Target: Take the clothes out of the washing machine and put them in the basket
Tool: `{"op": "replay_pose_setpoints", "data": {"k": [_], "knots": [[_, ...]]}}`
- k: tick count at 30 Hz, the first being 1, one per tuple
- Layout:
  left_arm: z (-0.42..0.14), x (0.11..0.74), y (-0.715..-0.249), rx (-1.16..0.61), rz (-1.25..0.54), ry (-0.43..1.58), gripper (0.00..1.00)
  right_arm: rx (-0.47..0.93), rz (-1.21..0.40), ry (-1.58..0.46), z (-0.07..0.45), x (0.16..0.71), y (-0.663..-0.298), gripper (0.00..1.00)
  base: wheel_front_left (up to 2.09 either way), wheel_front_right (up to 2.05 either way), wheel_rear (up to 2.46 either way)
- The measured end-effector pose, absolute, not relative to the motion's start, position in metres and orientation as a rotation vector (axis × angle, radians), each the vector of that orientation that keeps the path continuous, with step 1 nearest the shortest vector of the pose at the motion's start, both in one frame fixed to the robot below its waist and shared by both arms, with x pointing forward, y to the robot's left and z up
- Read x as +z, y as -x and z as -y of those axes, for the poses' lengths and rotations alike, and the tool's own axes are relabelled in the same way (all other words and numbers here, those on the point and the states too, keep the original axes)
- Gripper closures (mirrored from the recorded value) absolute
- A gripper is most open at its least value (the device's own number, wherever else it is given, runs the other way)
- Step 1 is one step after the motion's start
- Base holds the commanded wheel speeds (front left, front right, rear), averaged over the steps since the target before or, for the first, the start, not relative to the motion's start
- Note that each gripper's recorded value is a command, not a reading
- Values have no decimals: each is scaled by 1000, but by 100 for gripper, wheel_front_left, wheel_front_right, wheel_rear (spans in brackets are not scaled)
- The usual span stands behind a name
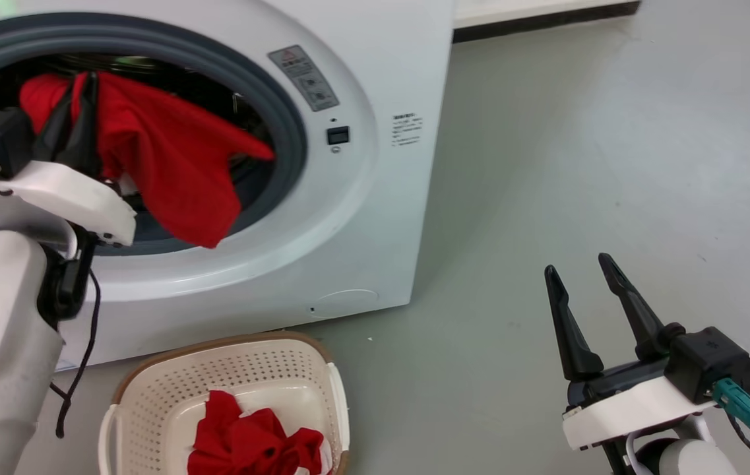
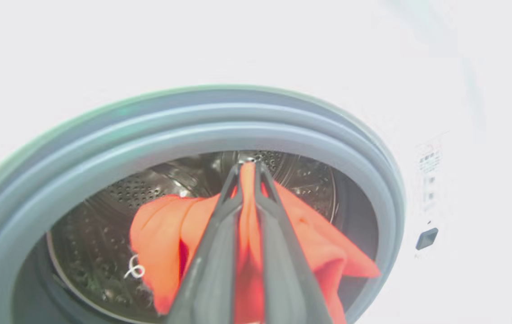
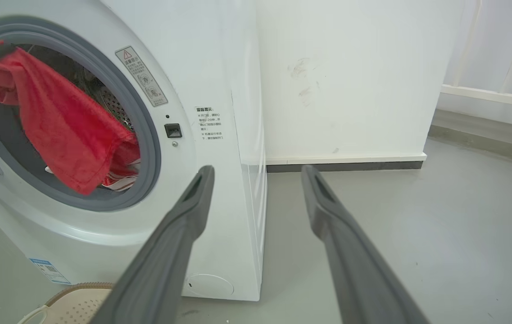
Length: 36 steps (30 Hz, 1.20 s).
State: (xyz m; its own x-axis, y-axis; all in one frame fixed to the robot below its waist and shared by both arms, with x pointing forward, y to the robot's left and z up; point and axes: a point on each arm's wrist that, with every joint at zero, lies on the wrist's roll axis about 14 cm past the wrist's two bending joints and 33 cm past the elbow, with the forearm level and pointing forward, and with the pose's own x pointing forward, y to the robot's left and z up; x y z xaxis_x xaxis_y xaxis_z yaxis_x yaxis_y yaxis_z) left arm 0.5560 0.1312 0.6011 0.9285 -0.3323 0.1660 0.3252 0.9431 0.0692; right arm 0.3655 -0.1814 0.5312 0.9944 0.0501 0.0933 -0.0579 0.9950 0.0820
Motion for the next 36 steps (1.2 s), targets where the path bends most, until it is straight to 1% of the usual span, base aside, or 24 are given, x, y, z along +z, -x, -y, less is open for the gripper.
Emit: {"op": "replay_pose_setpoints", "data": {"k": [9, 12, 15, 20, 26, 32, 36], "knots": [[-135, 641, -496, -339, 271, -36, 100, 126, 89, -84, 159, 534, -376, 0, 0, 0, 0], [-141, 636, -477, -317, 254, -26, 100, 148, 85, -81, 152, 533, -380, 0, 0, 0, 0], [-145, 618, -462, -298, 199, -6, 100, 161, 81, -80, 148, 533, -383, 0, 0, 0, 0], [-152, 563, -444, -246, 33, 88, 100, 175, 70, -72, 143, 530, -390, 0, 0, 0, 0], [-168, 484, -435, -151, -154, 164, 100, 189, 55, -59, 139, 525, -400, 0, 0, 0, 0], [-174, 413, -437, -93, -308, 200, 100, 178, 18, -53, 143, 512, -409, 0, 0, 0, 0], [-169, 373, -448, -88, -387, 207, 100, 160, -3, -48, 149, 502, -413, 0, 0, 0, 0]]}}
